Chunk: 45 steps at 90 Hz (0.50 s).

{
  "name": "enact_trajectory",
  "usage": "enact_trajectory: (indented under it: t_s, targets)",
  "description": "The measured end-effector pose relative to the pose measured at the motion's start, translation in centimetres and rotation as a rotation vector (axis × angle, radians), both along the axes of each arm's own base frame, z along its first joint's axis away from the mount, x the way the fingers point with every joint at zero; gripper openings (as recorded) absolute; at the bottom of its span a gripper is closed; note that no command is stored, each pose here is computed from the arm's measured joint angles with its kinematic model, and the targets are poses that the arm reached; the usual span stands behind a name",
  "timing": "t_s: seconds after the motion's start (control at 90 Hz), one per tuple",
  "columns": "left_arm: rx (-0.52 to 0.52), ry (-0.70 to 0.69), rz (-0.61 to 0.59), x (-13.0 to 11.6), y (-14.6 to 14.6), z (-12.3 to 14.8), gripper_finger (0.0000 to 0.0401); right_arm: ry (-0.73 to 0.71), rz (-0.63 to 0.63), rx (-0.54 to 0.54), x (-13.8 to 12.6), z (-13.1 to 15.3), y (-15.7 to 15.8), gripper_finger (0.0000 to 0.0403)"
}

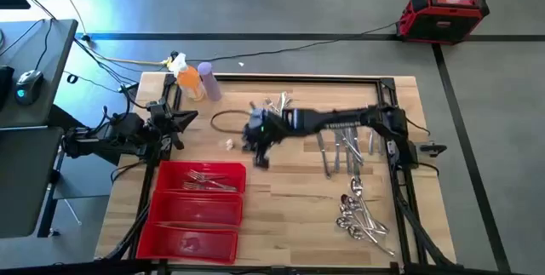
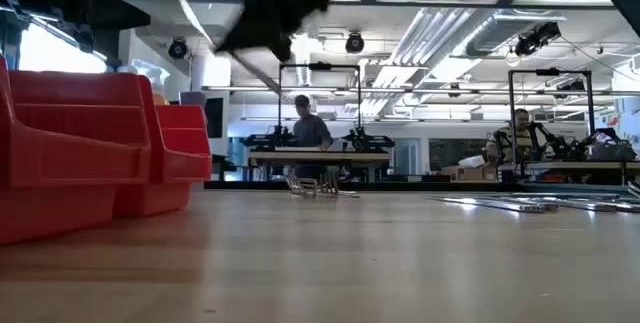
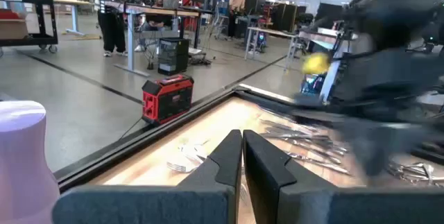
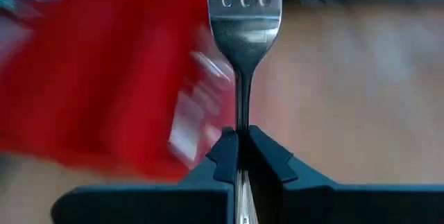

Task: Sort silverware
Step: Put the silver fork in the top red bin

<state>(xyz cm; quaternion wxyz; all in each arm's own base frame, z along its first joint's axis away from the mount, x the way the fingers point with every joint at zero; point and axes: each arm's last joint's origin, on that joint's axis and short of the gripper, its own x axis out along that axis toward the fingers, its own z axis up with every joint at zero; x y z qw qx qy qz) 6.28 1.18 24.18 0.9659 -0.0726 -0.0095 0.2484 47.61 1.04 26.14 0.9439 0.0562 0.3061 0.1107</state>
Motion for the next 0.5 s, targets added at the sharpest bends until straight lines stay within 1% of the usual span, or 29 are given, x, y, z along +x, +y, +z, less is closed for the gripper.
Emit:
enact_trajectory:
  t_s: [0.056, 0.111, 0.178, 0.244, 0.344, 0.411, 0.5]
  targets:
    - [0.000, -0.001, 0.001, 0.0, 0.0, 0.0, 0.0000, -0.115, 0.054, 0.068, 0.7, 0.7, 1.9, 0.0000]
    - [-0.001, -0.002, 0.000, 0.0, 0.0, 0.0, 0.0000, -0.196, 0.097, 0.109, 1.2, 0.9, 3.5, 0.0000]
    - [-0.007, -0.007, 0.002, 0.0, 0.0, 0.0, 0.0000, -0.269, 0.119, 0.121, 1.9, 0.5, 5.0, 0.0000]
    - [-0.008, -0.007, 0.004, 0.0, 0.0, 0.0, 0.0000, -0.303, 0.122, 0.118, 2.6, -0.7, 6.0, 0.0000]
    - [-0.008, -0.008, 0.005, 0.0, 0.0, 0.0, 0.0000, -0.298, 0.074, 0.092, 3.7, -3.6, 6.2, 0.0000]
    - [-0.010, -0.007, 0.005, 0.0, 0.0, 0.0, 0.0000, -0.270, 0.050, 0.074, 4.2, -5.5, 6.0, 0.0000]
    - [-0.016, -0.010, 0.007, 0.0, 0.0, 0.0, 0.0000, -0.246, 0.026, 0.074, 4.7, -7.1, 5.4, 0.0000]
